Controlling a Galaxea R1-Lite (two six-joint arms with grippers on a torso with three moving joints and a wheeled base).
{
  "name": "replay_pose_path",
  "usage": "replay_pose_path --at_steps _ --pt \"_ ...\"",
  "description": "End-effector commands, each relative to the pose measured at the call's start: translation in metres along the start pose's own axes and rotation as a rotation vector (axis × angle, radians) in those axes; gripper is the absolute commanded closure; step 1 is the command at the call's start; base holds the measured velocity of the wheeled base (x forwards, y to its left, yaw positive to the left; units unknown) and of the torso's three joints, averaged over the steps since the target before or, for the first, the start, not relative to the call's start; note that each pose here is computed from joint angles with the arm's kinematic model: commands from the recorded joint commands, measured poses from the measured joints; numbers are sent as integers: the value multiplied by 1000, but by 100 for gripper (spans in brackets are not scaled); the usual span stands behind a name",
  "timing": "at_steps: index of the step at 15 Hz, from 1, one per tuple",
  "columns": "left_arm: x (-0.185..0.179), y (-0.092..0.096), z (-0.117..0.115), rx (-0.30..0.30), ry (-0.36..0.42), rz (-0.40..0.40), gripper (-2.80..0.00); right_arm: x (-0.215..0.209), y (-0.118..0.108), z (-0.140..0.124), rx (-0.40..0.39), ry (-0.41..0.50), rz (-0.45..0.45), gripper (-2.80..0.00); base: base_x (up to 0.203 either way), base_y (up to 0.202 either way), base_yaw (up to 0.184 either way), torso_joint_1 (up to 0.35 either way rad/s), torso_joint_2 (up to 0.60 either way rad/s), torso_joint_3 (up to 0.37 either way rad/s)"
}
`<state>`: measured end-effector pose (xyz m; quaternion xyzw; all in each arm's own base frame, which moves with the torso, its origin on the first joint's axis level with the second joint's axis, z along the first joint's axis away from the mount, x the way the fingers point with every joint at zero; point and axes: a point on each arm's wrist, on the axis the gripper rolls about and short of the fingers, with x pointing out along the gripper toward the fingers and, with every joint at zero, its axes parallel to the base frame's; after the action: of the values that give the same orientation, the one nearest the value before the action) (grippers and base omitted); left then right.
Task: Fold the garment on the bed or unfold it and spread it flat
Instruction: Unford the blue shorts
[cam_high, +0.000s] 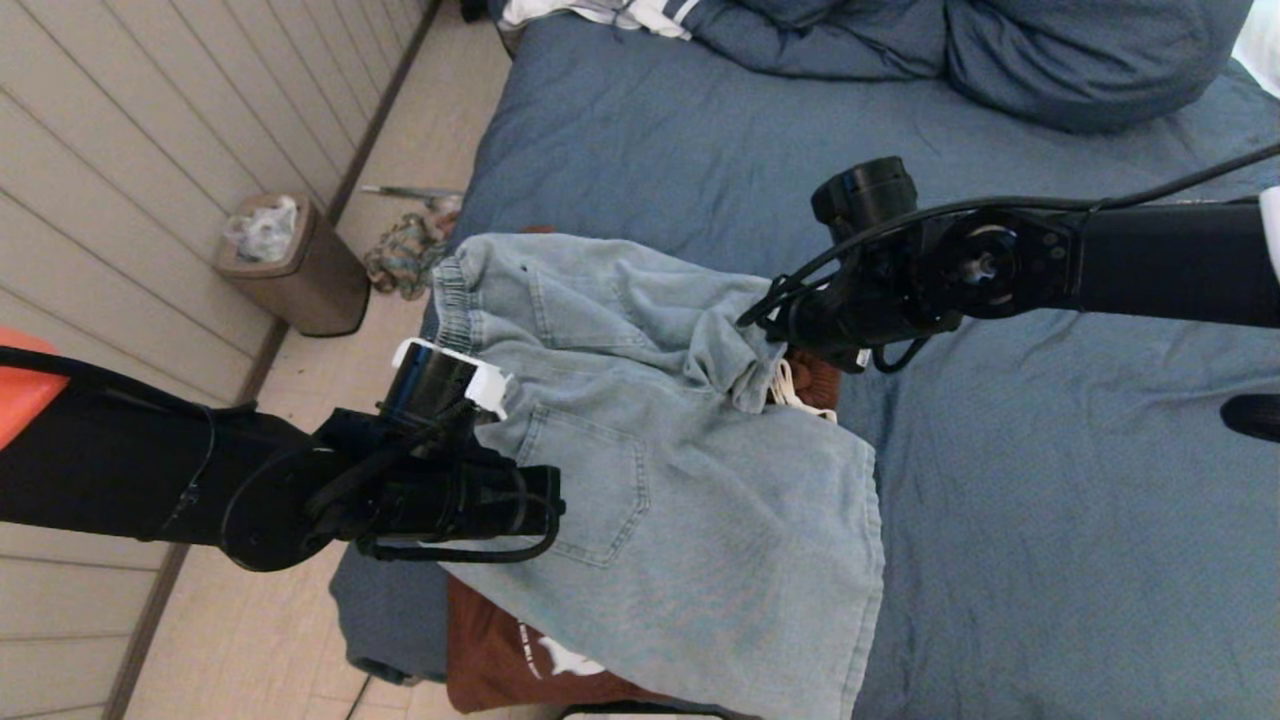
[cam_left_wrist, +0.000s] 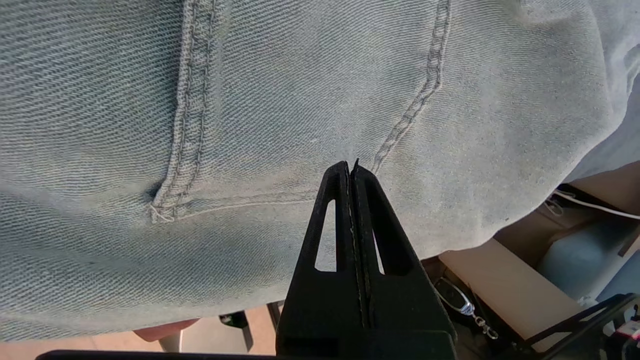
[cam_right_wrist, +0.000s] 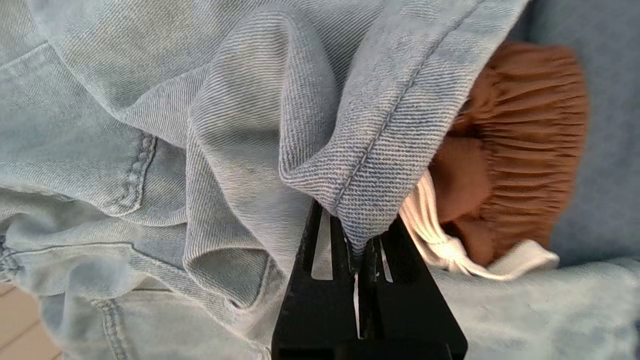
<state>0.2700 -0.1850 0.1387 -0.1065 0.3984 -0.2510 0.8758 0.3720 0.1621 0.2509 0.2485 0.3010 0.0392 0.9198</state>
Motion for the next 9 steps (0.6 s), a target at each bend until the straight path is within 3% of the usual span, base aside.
replay_pose_path --at_steps 1,5,9 --pt "-1 -2 0 1 -1 -5 0 -24 -3 18 17 -28 -7 0 0 0 0 0 0 0" --pt "-1 -4 -2 5 4 -9 0 -46 -36 54 -9 -56 -114 0 0 0 0 0 0 0" --pt "0 -5 -3 10 9 -12 0 -43 -64 68 -15 -66 -190 0 0 0 0 0 0 0"
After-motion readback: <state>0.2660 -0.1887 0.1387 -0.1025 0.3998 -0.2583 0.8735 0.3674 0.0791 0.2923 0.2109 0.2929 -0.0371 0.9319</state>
